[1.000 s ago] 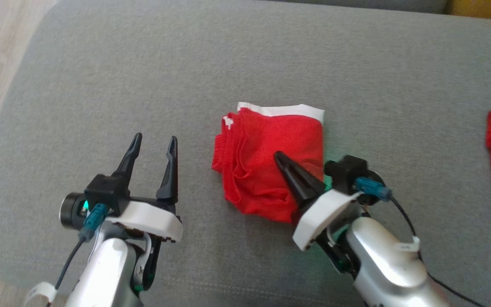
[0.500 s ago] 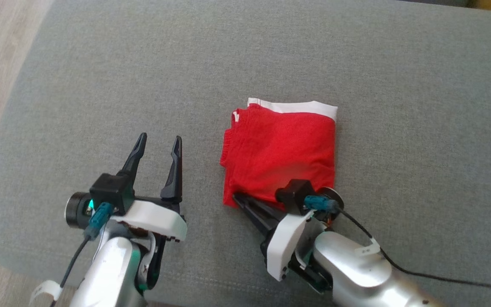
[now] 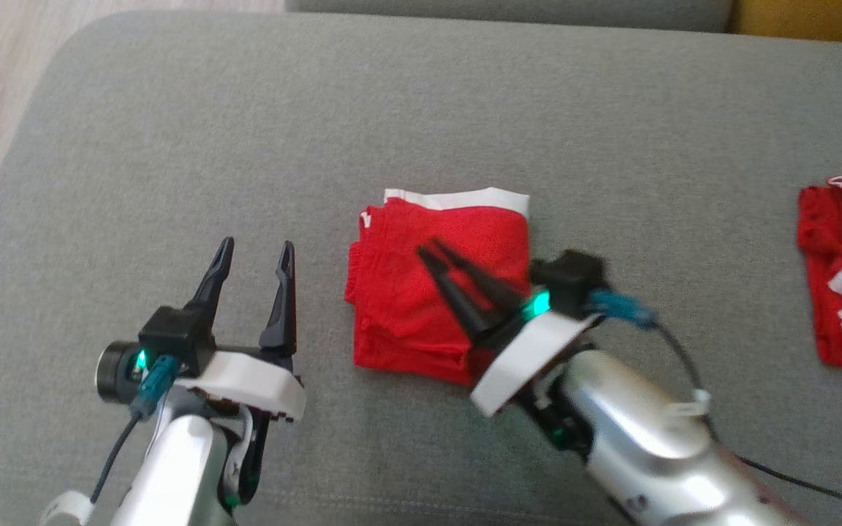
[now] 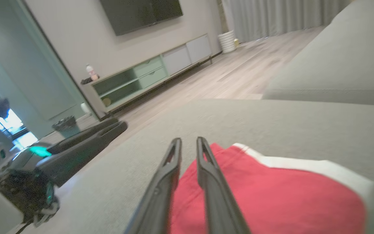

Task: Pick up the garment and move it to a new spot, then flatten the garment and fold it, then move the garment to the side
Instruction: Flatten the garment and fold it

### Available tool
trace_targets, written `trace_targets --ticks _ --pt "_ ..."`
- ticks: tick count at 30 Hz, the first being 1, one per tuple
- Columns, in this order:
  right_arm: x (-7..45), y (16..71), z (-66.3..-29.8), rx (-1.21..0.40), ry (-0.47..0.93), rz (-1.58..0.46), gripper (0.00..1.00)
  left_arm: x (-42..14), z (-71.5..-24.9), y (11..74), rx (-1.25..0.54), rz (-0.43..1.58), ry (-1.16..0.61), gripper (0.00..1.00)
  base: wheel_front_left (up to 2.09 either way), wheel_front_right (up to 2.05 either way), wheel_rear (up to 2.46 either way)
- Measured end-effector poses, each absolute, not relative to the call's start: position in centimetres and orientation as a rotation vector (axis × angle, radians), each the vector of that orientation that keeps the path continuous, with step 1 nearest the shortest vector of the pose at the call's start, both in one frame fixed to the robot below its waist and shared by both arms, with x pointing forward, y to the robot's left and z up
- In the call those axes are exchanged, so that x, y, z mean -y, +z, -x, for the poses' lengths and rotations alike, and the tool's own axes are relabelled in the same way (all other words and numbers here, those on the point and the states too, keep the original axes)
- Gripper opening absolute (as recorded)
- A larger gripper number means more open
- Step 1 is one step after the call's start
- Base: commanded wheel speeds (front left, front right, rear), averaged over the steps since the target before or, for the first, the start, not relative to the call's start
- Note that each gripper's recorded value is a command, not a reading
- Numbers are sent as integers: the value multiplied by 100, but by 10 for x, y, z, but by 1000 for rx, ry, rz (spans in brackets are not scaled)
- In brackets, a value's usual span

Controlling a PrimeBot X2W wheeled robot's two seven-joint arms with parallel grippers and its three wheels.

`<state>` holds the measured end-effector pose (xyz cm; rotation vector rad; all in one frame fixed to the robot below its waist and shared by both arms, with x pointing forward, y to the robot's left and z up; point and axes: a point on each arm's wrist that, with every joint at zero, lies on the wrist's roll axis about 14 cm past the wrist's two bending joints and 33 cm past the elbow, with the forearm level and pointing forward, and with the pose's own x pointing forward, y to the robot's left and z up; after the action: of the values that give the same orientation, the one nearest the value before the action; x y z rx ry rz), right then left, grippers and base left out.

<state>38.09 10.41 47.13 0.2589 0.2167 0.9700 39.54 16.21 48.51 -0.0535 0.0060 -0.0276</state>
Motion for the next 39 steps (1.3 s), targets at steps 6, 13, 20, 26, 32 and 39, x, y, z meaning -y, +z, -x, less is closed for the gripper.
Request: trace_targets --ticks 6,13,20,26,32,39 --pt "-26 490 -419 -95 708 -276 100 -155 -390 487 1 50 -54 100 0 0 0" --pt "80 500 -433 -15 396 -186 100 -148 -387 498 33 43 -75 100 0 0 0" --pt "131 497 -398 -63 235 -135 100 -146 -369 501 41 29 -91 100 0 0 0" --pt "138 497 -368 -91 205 -138 100 -142 -351 500 26 31 -105 100 0 0 0" --pt "143 500 -348 -98 184 -133 100 -143 -335 495 9 22 -99 100 0 0 0" --pt "147 515 -344 -58 173 -129 100 -150 -328 502 27 8 -82 100 0 0 0"
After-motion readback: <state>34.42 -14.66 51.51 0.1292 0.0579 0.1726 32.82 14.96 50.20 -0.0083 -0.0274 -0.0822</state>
